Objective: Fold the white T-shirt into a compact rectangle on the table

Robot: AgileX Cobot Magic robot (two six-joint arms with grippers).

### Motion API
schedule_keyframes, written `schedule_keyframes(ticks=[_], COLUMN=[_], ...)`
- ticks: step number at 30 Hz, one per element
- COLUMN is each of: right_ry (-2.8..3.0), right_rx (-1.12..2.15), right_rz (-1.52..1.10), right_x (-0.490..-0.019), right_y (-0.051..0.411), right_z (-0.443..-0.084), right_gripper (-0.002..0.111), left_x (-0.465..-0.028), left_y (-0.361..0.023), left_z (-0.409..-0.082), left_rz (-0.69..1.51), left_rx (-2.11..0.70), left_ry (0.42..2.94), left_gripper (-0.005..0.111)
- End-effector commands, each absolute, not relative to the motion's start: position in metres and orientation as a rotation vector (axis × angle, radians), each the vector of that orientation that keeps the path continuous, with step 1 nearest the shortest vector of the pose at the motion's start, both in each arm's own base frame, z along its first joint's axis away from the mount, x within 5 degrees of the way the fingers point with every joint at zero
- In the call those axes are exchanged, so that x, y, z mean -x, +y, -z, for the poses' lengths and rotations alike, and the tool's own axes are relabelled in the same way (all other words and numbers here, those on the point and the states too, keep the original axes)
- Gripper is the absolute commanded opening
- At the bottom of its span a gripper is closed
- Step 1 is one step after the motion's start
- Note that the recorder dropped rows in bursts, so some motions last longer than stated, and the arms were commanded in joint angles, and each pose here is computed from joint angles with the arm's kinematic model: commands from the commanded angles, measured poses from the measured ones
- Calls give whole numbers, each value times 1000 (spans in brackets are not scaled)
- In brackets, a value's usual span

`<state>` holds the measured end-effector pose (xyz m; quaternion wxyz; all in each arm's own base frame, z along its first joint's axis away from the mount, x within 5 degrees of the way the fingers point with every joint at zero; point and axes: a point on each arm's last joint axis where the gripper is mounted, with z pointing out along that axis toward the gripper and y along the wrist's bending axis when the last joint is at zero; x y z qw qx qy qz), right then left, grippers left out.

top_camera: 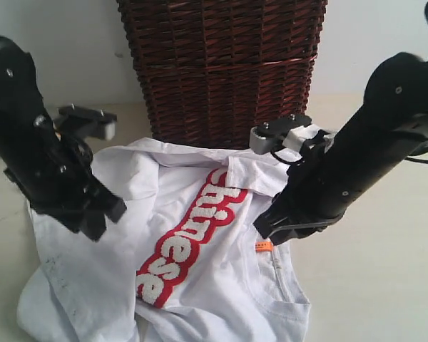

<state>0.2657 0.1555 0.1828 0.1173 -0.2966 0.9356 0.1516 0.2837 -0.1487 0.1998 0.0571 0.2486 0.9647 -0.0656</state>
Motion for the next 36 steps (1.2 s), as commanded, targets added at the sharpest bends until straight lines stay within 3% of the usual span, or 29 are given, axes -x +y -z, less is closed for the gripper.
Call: schedule_keyframes(ticks=[1,12,17,22,32,36], right_ry=[2799,2927,2965,2992,2995,2997], right_rx=[849,860,903,911,916,917], right_rz=[-443,-395,-359,-302,-301,-302], right_x=[-271,-276,-275,-275,-275,-275], right_y=[158,159,157,153,153,153], right_z=[-156,-105,-89,-83,-83,-83], right_gripper=[27,15,0,0,0,0], left_x=[-242,-198,-212,-224,-250,-266], left_y=[-171,-190,-160,-139,-133,-116], left_z=[-177,-147,-145,-145,-153,-137], left_rz=[241,231,-65,-92,-9,-12], left_rx=[-913,-1062,-973,-845,-607,-459], left_ry=[2952,2926,2985,3037,2900,2921], left_gripper=[39,39,39,39,39,38])
